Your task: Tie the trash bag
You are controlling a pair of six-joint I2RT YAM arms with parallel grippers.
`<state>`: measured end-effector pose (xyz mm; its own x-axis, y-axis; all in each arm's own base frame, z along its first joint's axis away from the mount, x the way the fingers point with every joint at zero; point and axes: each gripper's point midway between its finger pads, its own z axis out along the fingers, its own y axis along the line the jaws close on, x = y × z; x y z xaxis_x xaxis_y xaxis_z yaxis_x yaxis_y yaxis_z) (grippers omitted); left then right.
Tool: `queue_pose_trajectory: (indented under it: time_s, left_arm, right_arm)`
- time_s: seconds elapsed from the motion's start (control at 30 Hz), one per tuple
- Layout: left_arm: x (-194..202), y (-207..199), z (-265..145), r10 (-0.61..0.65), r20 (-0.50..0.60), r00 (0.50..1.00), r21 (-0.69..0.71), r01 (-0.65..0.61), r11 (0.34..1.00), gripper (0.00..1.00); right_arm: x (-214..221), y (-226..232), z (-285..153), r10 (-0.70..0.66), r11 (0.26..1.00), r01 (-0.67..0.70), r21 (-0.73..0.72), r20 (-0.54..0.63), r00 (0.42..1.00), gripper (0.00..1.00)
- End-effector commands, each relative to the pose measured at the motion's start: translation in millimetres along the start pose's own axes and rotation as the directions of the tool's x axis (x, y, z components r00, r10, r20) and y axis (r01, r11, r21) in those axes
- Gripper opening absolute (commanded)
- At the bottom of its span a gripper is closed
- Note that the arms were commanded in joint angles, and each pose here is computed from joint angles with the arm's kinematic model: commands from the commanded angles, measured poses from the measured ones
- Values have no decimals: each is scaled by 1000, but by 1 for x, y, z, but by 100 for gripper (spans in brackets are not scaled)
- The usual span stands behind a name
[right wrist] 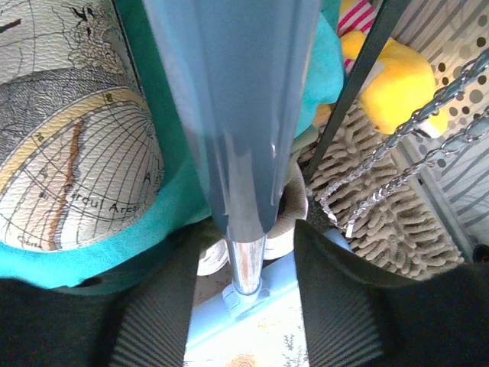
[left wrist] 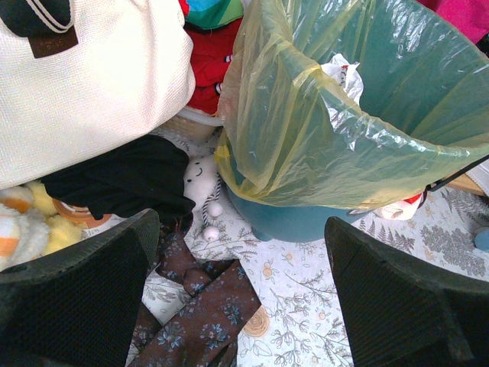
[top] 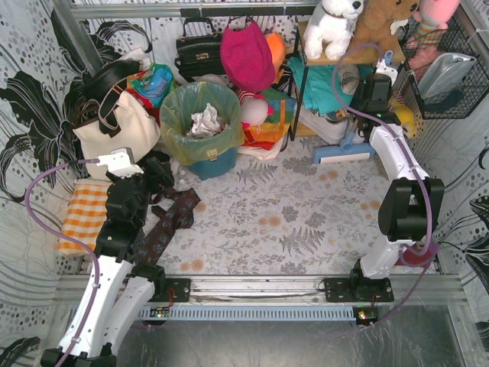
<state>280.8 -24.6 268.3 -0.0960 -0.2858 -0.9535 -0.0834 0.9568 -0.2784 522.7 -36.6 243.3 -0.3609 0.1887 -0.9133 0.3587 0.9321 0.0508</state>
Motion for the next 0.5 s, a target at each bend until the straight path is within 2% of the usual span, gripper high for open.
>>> queue_pose_trajectory:
  time_s: [0.0, 0.27, 0.47]
  left_arm:
    - [-9, -1, 0, 7, 41, 999, 2, -7, 1000, 98]
    - [-9, -1, 0, 4, 39, 999, 3, -4, 1000, 98]
    - [-8, -3, 0, 0, 33, 999, 16, -1, 1000, 98]
  right_arm:
    - [-48, 3, -25, 35, 999, -30, -37, 125, 992, 56]
    - [-80, -10, -73, 51, 998, -42, -45, 203, 978, 62]
    - [-91, -15, -116, 91, 993, -70, -96, 228, 969, 61]
